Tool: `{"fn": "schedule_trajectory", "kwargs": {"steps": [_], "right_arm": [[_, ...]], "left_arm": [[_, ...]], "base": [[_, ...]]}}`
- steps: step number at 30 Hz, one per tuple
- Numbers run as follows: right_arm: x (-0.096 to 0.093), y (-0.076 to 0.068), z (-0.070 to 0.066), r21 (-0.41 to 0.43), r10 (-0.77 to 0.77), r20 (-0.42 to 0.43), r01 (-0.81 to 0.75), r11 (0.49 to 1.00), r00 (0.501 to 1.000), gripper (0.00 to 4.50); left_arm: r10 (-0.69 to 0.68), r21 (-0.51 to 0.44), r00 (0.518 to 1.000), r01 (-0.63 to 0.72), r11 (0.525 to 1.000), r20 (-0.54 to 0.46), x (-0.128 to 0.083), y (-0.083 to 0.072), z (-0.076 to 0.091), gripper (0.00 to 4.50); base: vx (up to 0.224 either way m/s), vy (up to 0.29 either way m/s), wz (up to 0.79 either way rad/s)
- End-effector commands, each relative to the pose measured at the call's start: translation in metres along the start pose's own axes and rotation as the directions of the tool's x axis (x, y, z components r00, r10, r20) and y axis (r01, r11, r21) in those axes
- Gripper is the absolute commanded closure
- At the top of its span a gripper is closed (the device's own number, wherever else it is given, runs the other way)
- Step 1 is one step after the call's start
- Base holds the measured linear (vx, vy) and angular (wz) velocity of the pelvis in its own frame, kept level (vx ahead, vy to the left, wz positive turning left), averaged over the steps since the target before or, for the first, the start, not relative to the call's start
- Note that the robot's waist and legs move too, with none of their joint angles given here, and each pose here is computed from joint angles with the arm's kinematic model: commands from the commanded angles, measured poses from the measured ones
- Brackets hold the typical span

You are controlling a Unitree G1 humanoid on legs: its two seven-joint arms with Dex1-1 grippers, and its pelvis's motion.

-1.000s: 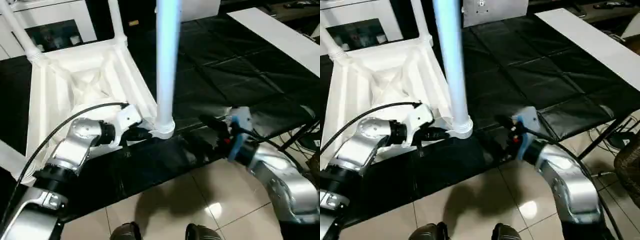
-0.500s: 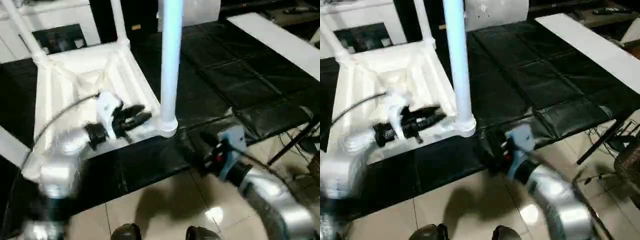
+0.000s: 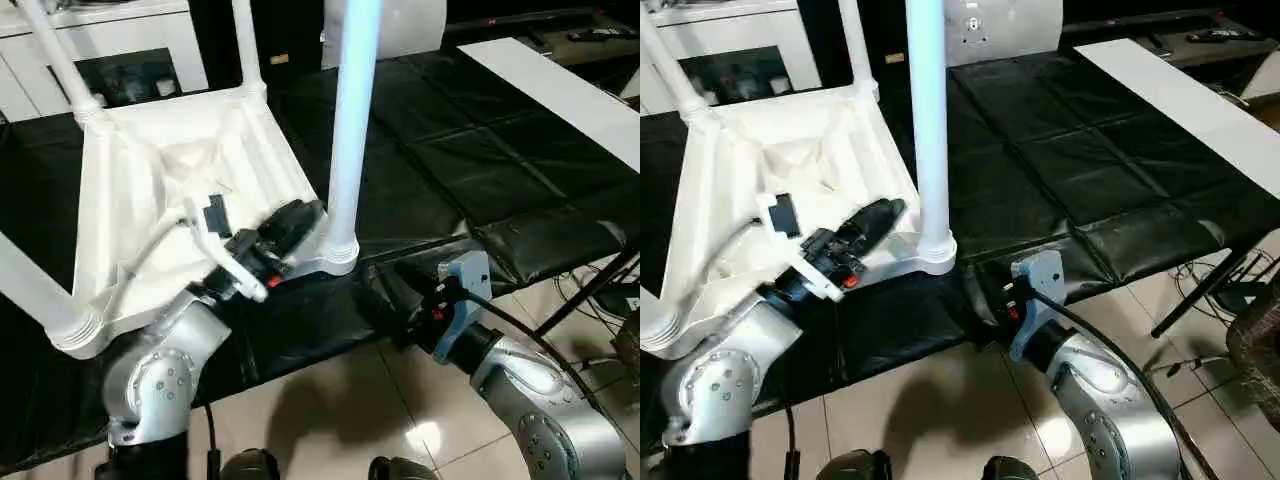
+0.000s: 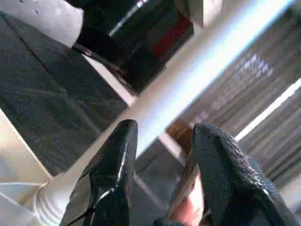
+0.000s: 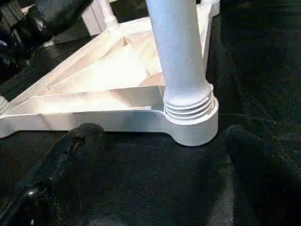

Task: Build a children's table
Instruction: Rotate leg to tighten

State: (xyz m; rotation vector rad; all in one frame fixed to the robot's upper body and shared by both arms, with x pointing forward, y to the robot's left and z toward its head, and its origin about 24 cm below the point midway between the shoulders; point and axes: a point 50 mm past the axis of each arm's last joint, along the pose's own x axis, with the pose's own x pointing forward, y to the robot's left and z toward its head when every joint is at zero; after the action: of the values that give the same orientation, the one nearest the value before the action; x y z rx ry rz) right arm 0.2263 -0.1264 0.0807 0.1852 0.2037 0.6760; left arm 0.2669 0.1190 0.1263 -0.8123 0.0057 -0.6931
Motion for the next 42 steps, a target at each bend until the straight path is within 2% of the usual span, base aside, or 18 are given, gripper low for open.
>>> {"fn": "schedule_trajectory", "kwargs": {"steps": [1,3,7,10,11,13,14,16,18,21,22,27,28,29,31,33,37,42], "right_arm": [[0.0,0.002,0.005,-0.005,0.013,0.011,-0.012,1.0,1.0,0.0],[0.0,0.002,0.005,-0.005,0.015,0.009,-0.015,1.0,1.0,0.0],[0.0,0.003,0.005,-0.002,0.022,0.009,-0.022,1.0,1.0,0.0],[0.0,0.003,0.006,-0.008,0.023,0.009,-0.023,1.0,1.0,0.0],[0.001,0.004,0.006,-0.017,0.02,0.008,-0.02,1.0,1.0,0.0],[0.002,0.004,0.006,-0.04,0.008,0.003,-0.008,0.999,1.0,0.0],[0.002,0.004,0.005,-0.056,-0.003,-0.001,0.003,0.998,1.0,0.0],[0.004,0.005,0.004,-0.061,-0.027,-0.004,0.026,0.998,1.0,0.0],[0.005,0.006,0.003,-0.076,-0.034,-0.008,0.033,0.997,0.999,0.0],[0.006,0.007,0.002,-0.111,-0.044,-0.008,0.043,0.993,0.999,0.0],[0.007,0.006,0.003,-0.118,-0.058,-0.002,0.057,0.991,0.998,0.0],[0.006,-0.001,0.005,-0.167,-0.108,-0.005,0.106,0.98,0.994,0.0],[0.003,-0.008,0.004,-0.216,-0.133,-0.031,0.123,0.969,0.991,0.0],[0.002,-0.01,0.003,-0.218,-0.142,-0.035,0.131,0.967,0.989,0.0],[0.0,-0.015,0.003,-0.221,-0.177,-0.049,0.162,0.962,0.983,0.0],[-0.001,-0.017,0.005,-0.229,-0.194,-0.042,0.18,0.957,0.98,0.0],[-0.001,-0.015,0.006,-0.216,-0.211,-0.007,0.204,0.955,0.978,0.0],[-0.002,-0.009,0.002,-0.182,-0.213,0.004,0.21,0.96,0.977,0.0]], "left_arm": [[0.036,-0.062,0.999,-0.035,0.997,0.014,0.003,0.001,0.004,2.02],[0.08,-0.092,0.997,-0.079,0.993,0.003,0.003,0.005,0.005,2.02],[0.071,-0.105,0.997,-0.072,0.992,-0.009,0.003,0.002,0.007,2.02],[0.086,-0.042,0.996,-0.087,0.995,-0.028,0.001,0.001,0.009,2.02],[0.12,0.112,0.991,-0.114,0.987,-0.055,-0.002,0.002,0.01,2.02],[0.179,0.246,0.979,-0.151,0.957,-0.097,-0.005,0.005,0.007,2.02],[0.226,0.356,0.966,-0.17,0.919,-0.123,-0.008,0.007,0.004,2.02],[0.28,0.482,0.952,-0.189,0.856,-0.125,-0.015,0.008,-0.001,2.02],[0.294,0.499,0.949,-0.203,0.842,-0.111,-0.017,0.007,-0.002,2.02],[0.336,0.557,0.938,-0.234,0.797,-0.086,-0.02,0.007,-0.007,2.02],[0.368,0.593,0.927,-0.255,0.764,-0.076,-0.021,0.009,-0.01,2.02],[0.434,0.64,0.9,-0.307,0.705,-0.047,-0.025,0.015,-0.016,2.02],[0.487,0.663,0.873,-0.353,0.66,-0.02,-0.031,0.021,-0.017,2.02],[0.511,0.659,0.86,-0.376,0.651,-0.015,-0.033,0.023,-0.018,2.02],[0.531,0.632,0.847,-0.417,0.653,0.009,-0.036,0.024,-0.017,2.02],[0.517,0.636,0.856,-0.405,0.657,0.011,-0.038,0.021,-0.017,2.02],[0.515,0.673,0.857,-0.385,0.632,0.008,-0.046,0.021,-0.022,2.02],[0.539,0.653,0.842,-0.428,0.625,0.035,-0.055,0.021,-0.02,2.02]], "base": [[0.0,0.0,0.0],[0.0,0.0,0.0],[0.0,0.0,0.0],[0.0,0.0,0.0],[0.0,0.0,0.0],[0.0,0.0,0.0],[0.0,0.0,0.0],[0.0,0.0,0.0],[0.003,-0.012,0.18],[0.002,-0.054,0.48],[-0.002,-0.118,0.69],[-0.035,-0.225,0.74],[-0.062,-0.239,0.47],[-0.016,-0.216,0.28],[-0.035,-0.215,0.32],[-0.088,-0.224,0.38],[-0.045,-0.163,0.1],[-0.043,-0.098,0.08]]}}
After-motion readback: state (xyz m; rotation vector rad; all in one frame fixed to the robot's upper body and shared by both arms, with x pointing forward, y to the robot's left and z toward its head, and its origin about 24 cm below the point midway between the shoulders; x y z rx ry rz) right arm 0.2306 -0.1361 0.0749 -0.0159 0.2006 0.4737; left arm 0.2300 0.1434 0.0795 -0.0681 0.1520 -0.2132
